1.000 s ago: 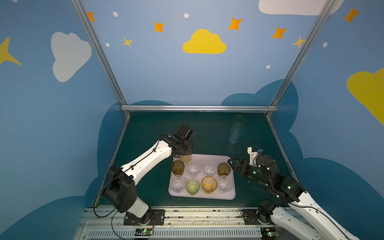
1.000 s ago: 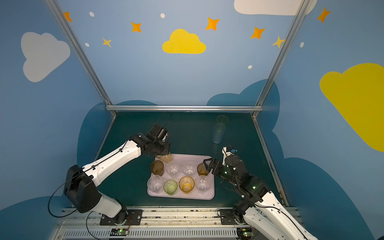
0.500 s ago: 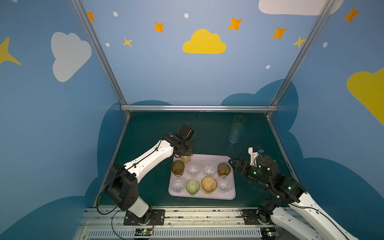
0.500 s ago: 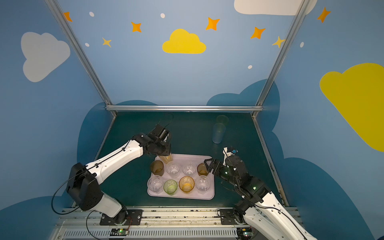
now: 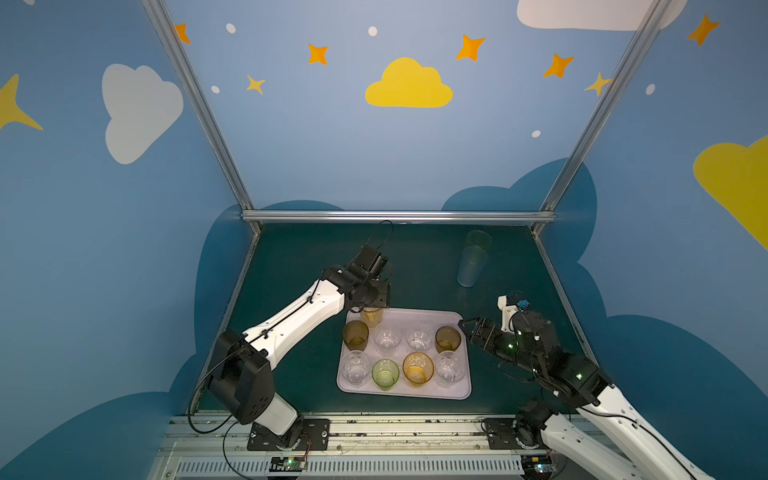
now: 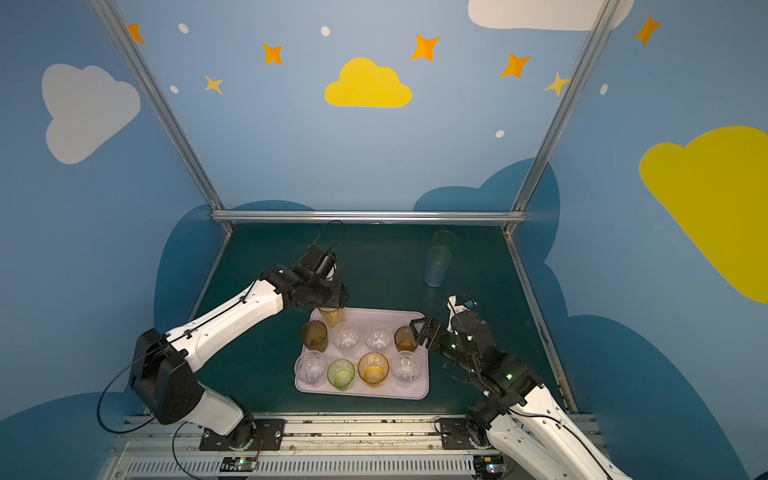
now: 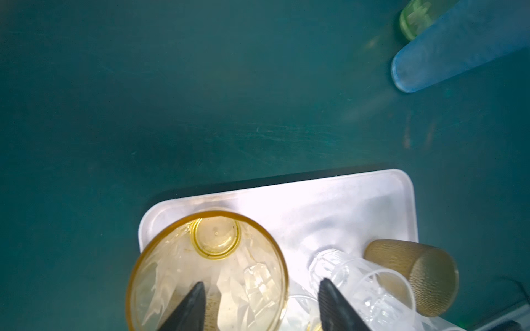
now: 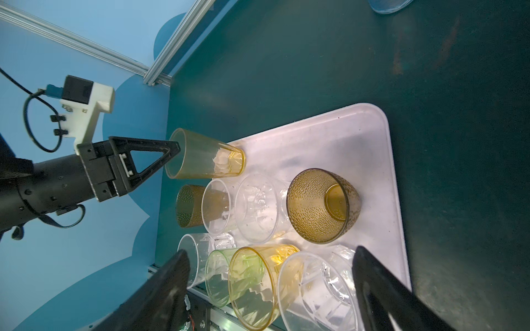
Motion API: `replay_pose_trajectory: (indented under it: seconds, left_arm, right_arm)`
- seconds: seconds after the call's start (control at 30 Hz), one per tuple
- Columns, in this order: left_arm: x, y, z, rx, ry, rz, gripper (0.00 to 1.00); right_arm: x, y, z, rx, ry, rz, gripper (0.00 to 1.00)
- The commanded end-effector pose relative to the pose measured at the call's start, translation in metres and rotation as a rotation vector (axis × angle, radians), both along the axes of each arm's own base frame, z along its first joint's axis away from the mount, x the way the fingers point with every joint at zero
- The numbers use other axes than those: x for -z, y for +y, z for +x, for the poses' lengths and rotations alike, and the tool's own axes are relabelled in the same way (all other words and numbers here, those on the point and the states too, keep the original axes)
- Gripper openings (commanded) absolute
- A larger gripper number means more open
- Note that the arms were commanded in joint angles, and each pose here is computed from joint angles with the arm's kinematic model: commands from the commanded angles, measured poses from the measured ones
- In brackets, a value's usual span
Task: Place the glasses into the tray
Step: 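Lower the tall amber glass onto the tray's far edge and open the left gripper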
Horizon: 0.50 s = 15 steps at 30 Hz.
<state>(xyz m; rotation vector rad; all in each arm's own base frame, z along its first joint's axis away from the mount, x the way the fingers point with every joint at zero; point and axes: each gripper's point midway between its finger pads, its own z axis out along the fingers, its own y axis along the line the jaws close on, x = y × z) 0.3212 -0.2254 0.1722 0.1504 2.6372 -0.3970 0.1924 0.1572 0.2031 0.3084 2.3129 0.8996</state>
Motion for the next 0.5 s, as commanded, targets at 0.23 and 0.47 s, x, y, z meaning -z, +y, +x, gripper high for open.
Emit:
replay_pose_trajectory:
  seconds: [0.23,0.47]
  left_arm:
    - [-0.036,-0.012,-0.004,0.054,-0.078,-0.11,1.0]
    - [-0.042,-0.008,-0.004,0.032,-0.11,-0.126,1.0]
  right_arm:
    - [0.005,-0.003,0.004,0.017,0.019,-0.03,0.88]
    - [0.011,0.004,0.004,-0.029,0.059,-0.062,0.88]
